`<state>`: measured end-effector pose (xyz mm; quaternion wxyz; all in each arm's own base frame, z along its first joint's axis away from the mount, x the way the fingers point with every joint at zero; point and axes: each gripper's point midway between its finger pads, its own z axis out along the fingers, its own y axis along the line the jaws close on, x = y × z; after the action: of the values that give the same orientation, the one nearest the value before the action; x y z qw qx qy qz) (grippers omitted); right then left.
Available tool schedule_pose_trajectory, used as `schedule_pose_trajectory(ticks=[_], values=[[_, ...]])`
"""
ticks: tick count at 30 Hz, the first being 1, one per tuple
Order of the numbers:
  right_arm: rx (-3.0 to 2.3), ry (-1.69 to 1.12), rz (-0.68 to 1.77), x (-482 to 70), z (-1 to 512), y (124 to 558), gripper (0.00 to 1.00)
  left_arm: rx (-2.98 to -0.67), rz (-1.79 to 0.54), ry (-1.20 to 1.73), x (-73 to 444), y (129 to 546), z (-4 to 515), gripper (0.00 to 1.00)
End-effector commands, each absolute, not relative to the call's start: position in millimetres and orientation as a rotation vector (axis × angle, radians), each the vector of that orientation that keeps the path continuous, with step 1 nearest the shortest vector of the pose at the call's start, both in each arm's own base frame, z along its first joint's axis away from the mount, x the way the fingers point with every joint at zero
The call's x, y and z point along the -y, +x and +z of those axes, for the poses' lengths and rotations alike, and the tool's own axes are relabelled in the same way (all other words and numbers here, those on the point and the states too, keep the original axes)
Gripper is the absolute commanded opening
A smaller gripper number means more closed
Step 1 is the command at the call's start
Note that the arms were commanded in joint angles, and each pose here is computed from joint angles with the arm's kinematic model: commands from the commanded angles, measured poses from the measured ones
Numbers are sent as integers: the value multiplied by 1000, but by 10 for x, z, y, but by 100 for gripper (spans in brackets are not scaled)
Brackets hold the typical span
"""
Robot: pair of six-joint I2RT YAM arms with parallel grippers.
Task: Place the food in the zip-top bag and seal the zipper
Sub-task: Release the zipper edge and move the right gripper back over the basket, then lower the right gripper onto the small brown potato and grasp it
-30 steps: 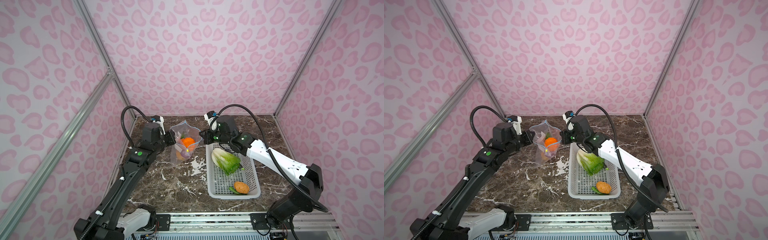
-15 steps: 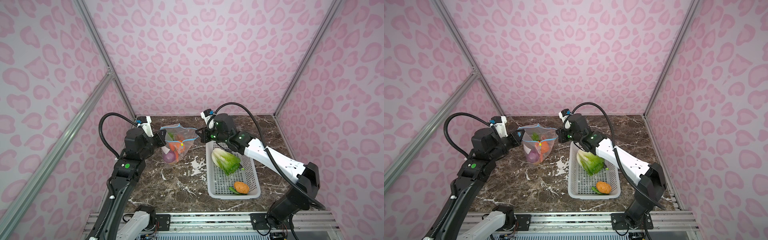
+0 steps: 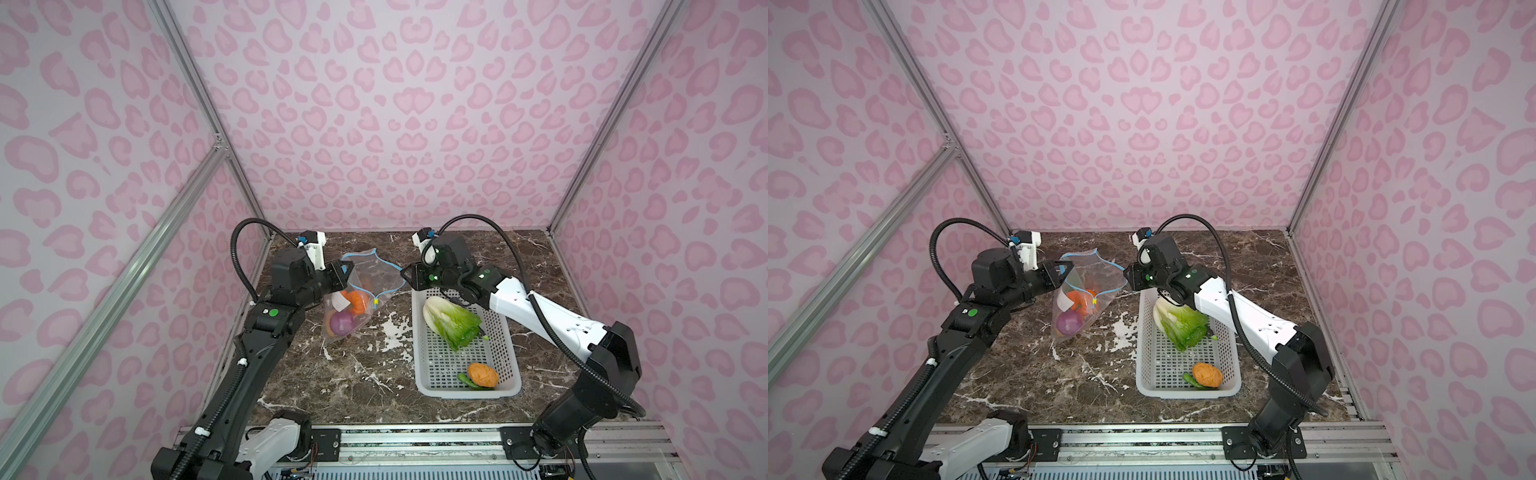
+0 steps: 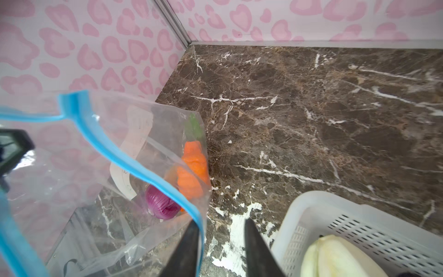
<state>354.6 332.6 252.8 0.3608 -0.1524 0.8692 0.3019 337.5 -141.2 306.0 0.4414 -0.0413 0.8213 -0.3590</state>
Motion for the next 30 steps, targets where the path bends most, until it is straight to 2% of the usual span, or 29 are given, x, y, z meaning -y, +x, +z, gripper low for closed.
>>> schedule_pose_trajectory(ticks=[1, 7, 17, 19, 20, 21, 30], values=[[-2278, -435, 655, -3130, 2474, 3467, 57, -2036, -899, -80, 1491, 3433, 3019, 2], [-2418, -463, 411, -2582, 2244, 3135, 70, -2090, -896, -63, 1620, 3447, 2830, 2], [-2713, -335, 224, -1776, 1591, 2293, 73, -2185, -936, -36, 1893, 3418, 2530, 2], [-2760, -297, 213, -1690, 1483, 2162, 79, -2200, -944, -39, 1928, 3413, 2479, 2], [-2781, -284, 208, -1660, 1422, 2093, 87, -2206, -947, -37, 1946, 3408, 2462, 2], [-2802, -273, 197, -1627, 1361, 2031, 89, -2209, -948, -35, 1956, 3408, 2456, 2], [-2927, -254, -4, -1439, 944, 1767, 89, -2212, -922, -37, 1941, 3409, 2443, 2]])
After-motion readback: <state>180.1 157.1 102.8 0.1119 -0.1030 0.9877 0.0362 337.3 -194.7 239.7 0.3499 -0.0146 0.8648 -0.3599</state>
